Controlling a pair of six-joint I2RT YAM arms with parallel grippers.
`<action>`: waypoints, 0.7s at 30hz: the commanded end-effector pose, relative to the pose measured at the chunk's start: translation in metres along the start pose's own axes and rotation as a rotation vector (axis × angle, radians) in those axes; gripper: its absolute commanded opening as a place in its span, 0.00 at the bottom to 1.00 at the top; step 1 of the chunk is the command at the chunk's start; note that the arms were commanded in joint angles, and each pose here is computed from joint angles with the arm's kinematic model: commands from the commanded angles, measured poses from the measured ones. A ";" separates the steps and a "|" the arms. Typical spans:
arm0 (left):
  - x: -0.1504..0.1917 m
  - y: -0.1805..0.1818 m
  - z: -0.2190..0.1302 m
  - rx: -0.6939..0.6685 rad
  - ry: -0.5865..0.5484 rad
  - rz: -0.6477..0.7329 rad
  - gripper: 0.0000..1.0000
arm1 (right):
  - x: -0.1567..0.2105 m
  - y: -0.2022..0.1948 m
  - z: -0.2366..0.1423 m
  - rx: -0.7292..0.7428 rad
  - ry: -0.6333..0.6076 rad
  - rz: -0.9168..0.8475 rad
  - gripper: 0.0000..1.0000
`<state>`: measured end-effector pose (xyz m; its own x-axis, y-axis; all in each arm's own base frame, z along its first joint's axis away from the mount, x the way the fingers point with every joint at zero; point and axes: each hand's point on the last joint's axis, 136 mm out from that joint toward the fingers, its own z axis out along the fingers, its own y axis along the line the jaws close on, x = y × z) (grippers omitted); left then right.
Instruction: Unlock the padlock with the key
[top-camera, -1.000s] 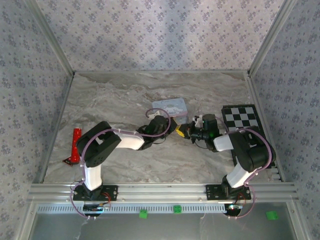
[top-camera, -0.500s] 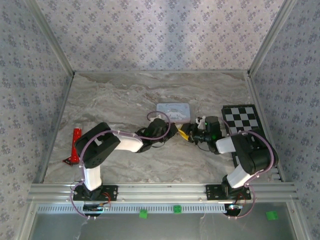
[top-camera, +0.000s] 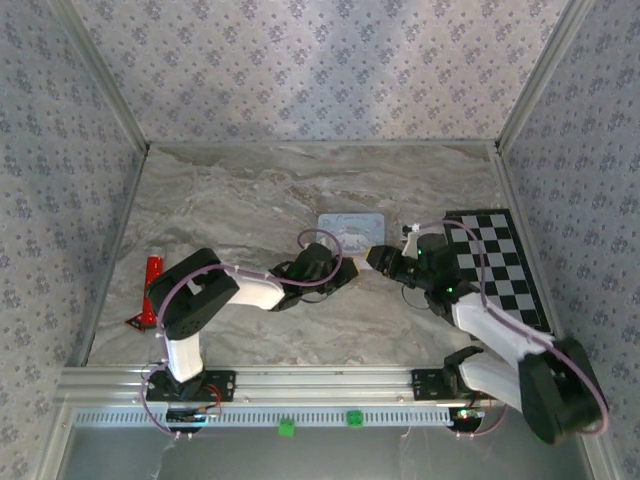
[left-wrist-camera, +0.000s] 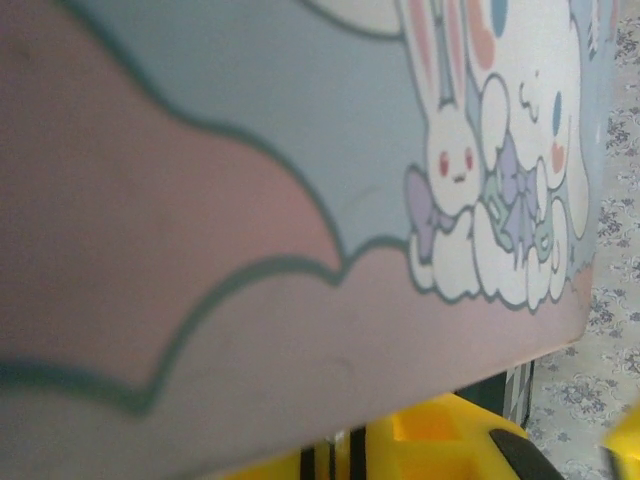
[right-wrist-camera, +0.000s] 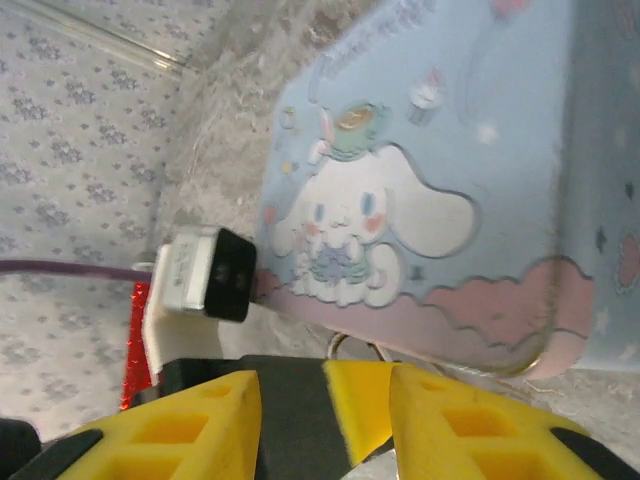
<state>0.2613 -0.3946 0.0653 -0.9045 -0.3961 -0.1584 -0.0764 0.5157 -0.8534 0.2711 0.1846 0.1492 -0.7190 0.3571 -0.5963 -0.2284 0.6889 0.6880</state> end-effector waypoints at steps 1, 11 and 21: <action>0.001 -0.015 -0.009 0.047 0.020 -0.007 0.00 | 0.008 -0.044 -0.016 0.232 -0.022 -0.177 0.37; -0.011 -0.007 -0.019 0.032 -0.011 -0.021 0.00 | 0.035 -0.004 -0.017 0.067 -0.174 -0.632 0.41; -0.022 0.002 -0.032 0.038 -0.035 -0.037 0.00 | 0.075 0.034 -0.002 -0.090 -0.216 -0.933 0.44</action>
<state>0.2640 -0.3609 0.0607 -0.8923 -0.4283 -0.1426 -0.1197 0.5290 -0.8402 0.2064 0.2266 0.1148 -0.2547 -0.1759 -0.9509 -0.6915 0.7206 0.0519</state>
